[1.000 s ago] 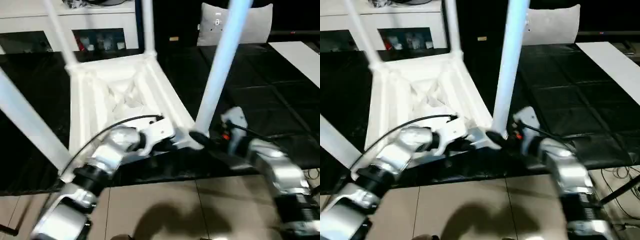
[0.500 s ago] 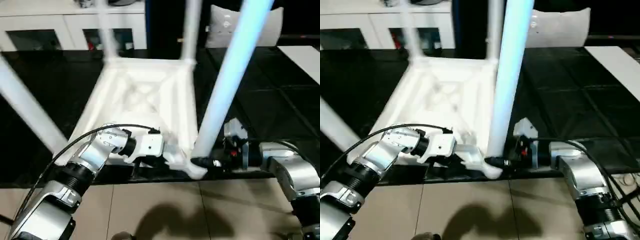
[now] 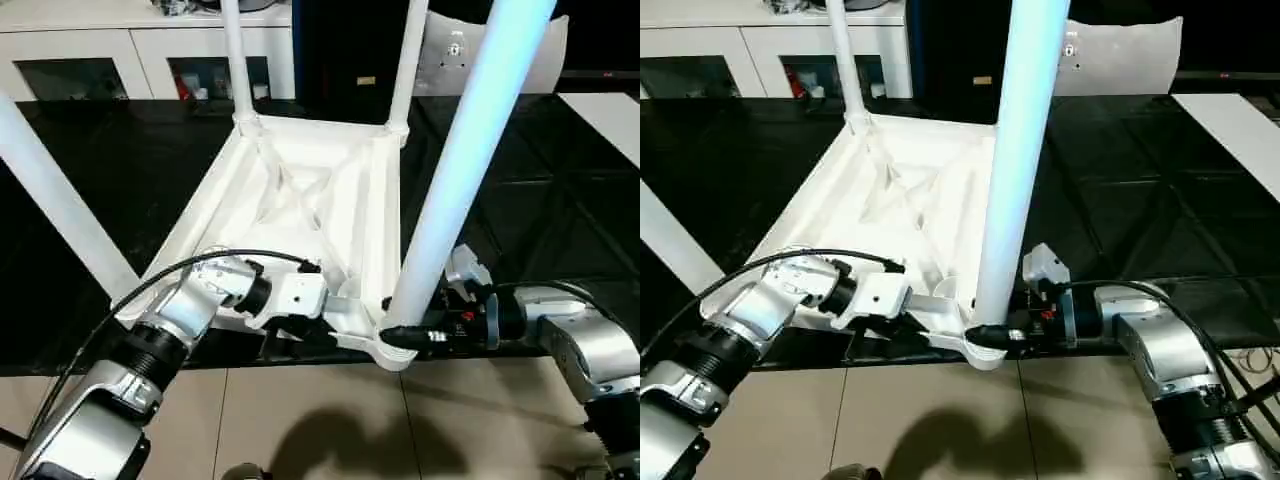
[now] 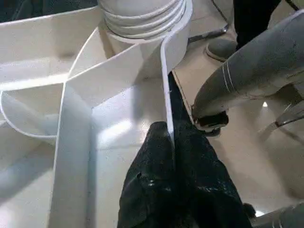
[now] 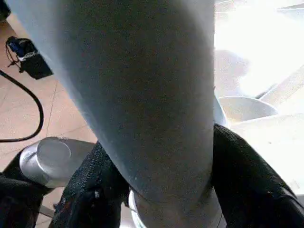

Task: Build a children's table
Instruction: Rotate leg to tighten

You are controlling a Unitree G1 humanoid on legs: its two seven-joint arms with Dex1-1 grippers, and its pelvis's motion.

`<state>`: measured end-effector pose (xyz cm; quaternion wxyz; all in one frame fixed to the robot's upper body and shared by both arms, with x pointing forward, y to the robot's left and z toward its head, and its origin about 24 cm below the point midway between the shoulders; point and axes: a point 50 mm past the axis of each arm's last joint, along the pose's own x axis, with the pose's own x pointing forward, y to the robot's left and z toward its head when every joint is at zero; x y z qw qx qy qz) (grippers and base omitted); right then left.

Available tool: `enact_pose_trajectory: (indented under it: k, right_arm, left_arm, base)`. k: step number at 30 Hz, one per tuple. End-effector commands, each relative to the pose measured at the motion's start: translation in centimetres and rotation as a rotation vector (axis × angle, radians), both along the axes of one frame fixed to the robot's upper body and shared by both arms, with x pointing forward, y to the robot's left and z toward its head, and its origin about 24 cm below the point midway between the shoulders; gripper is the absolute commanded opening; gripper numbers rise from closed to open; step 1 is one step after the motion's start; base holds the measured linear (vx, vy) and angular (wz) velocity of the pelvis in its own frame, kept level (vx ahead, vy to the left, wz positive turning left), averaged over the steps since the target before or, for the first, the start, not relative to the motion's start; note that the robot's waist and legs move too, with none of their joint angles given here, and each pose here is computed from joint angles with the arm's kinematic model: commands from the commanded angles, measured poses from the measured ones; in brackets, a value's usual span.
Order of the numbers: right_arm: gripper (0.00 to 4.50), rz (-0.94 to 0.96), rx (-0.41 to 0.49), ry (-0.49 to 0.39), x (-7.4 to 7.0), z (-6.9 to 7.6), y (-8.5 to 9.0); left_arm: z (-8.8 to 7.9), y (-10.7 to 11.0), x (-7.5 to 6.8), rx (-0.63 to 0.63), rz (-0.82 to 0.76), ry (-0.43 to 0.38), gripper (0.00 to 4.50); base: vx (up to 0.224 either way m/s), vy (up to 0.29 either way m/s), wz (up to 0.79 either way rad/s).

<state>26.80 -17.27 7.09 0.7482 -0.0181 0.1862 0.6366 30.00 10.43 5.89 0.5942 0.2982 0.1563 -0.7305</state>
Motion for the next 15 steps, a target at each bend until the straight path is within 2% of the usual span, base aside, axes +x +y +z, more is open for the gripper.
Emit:
enact_pose_trajectory:
  k: [1, 3, 6, 7, 10, 15]
  right_arm:
    - [2.16, -0.052, 0.076, 0.014, 0.3, 0.4, 0.5]
    - [2.16, -0.102, 0.066, 0.001, 0.7, 0.2, 0.8]
    - [2.16, -0.277, 0.034, -0.035, 2.2, -0.4, 1.5]
    - [2.16, -0.396, 0.019, -0.051, 3.2, -0.7, 2.1]
    - [2.12, -0.484, 0.024, -0.045, 4.1, -0.9, 3.0]
    - [2.08, -0.662, 0.03, -0.028, 5.9, -1.1, 5.1]
  left_arm:
    - [-1.2, -0.6, -0.9, 0.018, -0.025, 0.086, 0.0]
    - [-1.2, -0.6, -0.9, 0.004, 0.004, 0.094, 0.0]
    - [-0.9, -1.0, -0.5, -0.044, 0.1, 0.116, 0.0]
    - [-0.7, -1.4, -0.3, -0.081, 0.179, 0.135, 0.0]
    - [-0.4, -2.0, 0.1, -0.114, 0.265, 0.144, 0.0]
    - [-0.1, -3.5, 1.0, -0.157, 0.447, 0.107, 0.0]
  base:
    - [0.0, 0.0, 0.0]
    - [0.0, 0.0, 0.0]
    - [0.0, 0.0, 0.0]
    - [0.0, 0.0, 0.0]
    - [0.0, 0.0, 0.0]
    - [0.0, 0.0, 0.0]
